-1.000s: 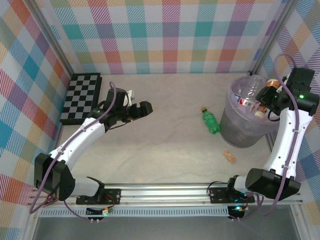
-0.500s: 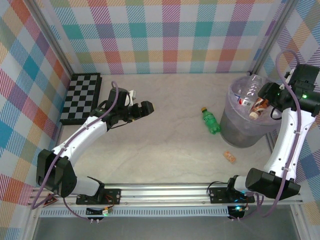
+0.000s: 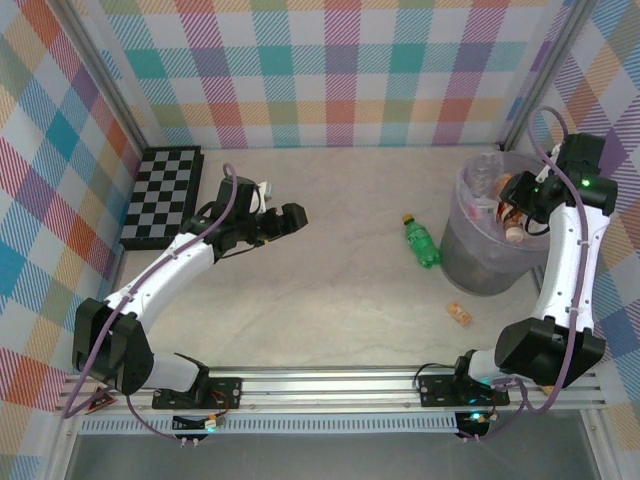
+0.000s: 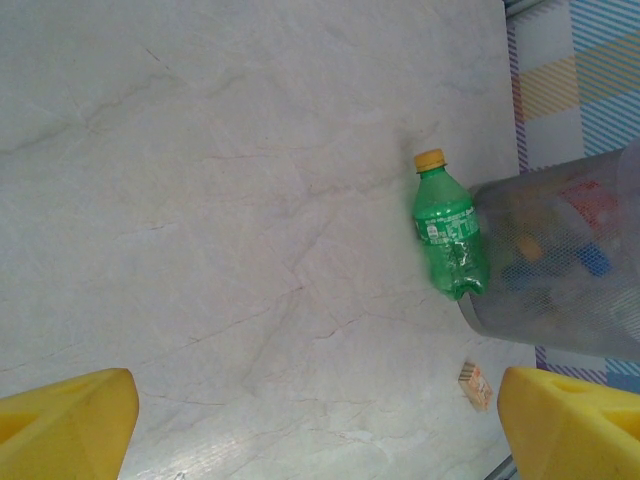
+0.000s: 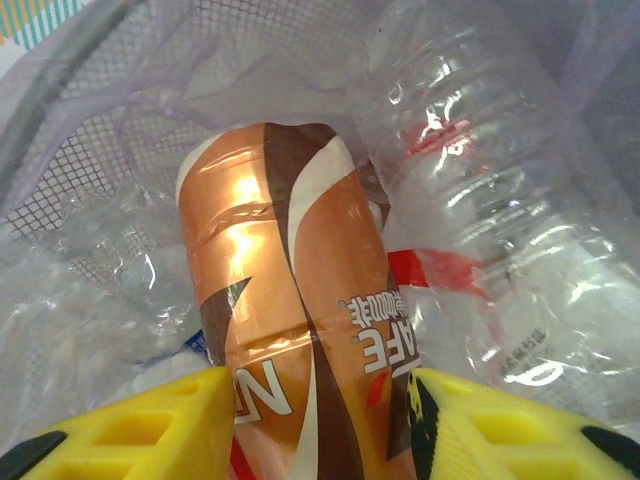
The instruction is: Put the plastic bottles in the bin
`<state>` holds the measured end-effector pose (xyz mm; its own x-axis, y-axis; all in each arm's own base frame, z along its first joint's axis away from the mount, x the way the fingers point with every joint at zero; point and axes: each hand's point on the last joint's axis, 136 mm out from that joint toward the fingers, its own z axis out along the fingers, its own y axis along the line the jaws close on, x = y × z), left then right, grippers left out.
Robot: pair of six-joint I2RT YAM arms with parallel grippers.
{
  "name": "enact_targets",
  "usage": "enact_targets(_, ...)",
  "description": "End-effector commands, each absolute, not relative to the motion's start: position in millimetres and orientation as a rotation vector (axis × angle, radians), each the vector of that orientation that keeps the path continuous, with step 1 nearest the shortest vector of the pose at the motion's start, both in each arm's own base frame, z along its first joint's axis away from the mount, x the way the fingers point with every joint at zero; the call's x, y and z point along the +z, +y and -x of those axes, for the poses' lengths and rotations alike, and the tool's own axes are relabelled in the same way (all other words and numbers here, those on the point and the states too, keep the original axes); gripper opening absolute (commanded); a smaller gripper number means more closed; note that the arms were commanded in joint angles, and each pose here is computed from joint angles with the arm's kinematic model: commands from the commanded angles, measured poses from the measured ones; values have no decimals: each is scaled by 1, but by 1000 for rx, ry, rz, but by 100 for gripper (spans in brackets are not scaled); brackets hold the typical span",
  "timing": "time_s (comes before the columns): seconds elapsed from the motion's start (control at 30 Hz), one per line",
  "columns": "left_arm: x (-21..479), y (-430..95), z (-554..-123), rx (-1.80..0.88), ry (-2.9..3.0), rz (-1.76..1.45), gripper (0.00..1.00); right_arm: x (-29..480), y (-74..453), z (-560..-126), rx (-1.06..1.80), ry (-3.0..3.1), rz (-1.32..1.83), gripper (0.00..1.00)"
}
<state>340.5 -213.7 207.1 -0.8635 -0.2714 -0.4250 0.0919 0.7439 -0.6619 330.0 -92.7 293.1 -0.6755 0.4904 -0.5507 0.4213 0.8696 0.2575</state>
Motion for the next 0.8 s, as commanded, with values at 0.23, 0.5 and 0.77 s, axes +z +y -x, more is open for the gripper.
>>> enact_targets(0.23,215,-212,-344,-983,2408,147,92,360,-93,-309,60,2316,-596,51)
enact_targets(0.5,215,-212,-343,-989,2407,147,92,409,-23,-337,183,2262,-266,52)
enact_targets(0.77,218,-207,-339,-972,2400,156,92,416,-9,-405,131,2204,-205,50)
